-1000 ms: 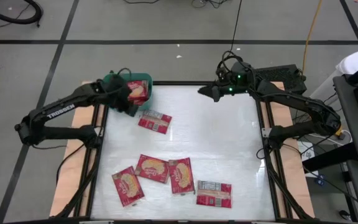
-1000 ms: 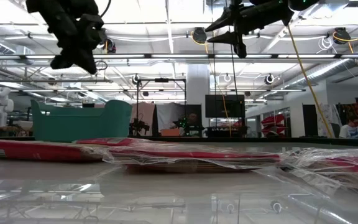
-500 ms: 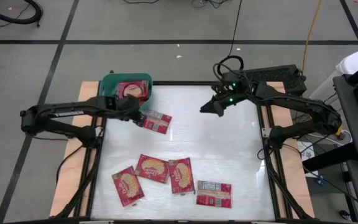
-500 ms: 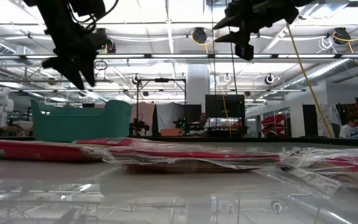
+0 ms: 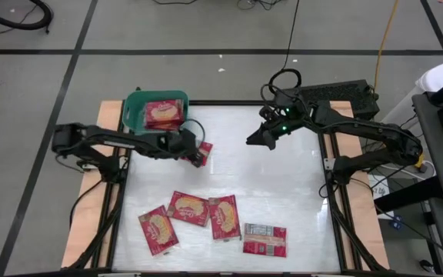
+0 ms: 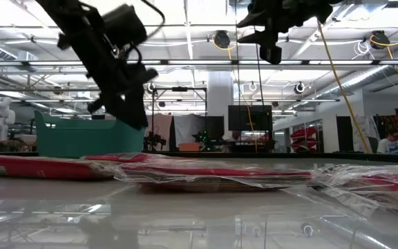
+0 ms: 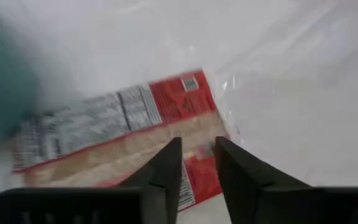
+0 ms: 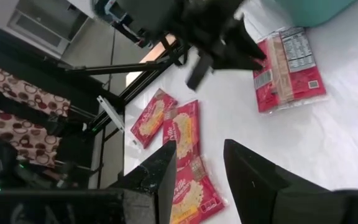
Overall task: Sort popcorn bags into baskets
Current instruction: Put the red popcorn bag into the green bin
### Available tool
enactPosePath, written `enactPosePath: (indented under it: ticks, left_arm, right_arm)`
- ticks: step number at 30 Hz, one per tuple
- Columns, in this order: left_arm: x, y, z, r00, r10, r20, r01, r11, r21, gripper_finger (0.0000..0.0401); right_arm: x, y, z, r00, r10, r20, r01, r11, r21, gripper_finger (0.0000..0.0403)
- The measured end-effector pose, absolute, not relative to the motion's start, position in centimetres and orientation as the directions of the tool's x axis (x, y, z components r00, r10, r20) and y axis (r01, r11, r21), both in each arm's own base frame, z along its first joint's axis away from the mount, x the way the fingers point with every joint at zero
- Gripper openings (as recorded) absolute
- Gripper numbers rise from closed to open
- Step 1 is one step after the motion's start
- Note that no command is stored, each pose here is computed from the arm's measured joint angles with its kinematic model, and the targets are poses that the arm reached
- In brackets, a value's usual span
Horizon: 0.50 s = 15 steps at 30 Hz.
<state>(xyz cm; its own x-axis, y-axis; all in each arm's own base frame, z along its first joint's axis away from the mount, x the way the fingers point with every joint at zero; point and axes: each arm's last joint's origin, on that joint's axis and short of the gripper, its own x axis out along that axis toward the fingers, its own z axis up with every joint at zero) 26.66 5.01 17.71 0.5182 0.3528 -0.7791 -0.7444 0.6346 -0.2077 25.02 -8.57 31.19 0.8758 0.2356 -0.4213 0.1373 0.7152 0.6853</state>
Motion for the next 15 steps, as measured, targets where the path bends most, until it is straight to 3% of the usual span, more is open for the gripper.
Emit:
enactPosePath:
  ticks: [7, 15]
  left_arm:
    - [28.2, 4.8, 14.3, 0.461, 0.329, -0.824, -0.758, 0.629, -0.173, 0.0048]
    - [29.8, 3.5, 12.0, 0.503, 0.255, -0.826, -0.698, 0.684, -0.214, 0.0035]
  right_arm:
    - [25.0, -8.5, 31.2, 0.871, 0.261, -0.417, 0.122, 0.706, 0.698, 0.0125]
    - [25.0, -8.4, 31.2, 0.868, 0.283, -0.409, 0.096, 0.712, 0.695, 0.0125]
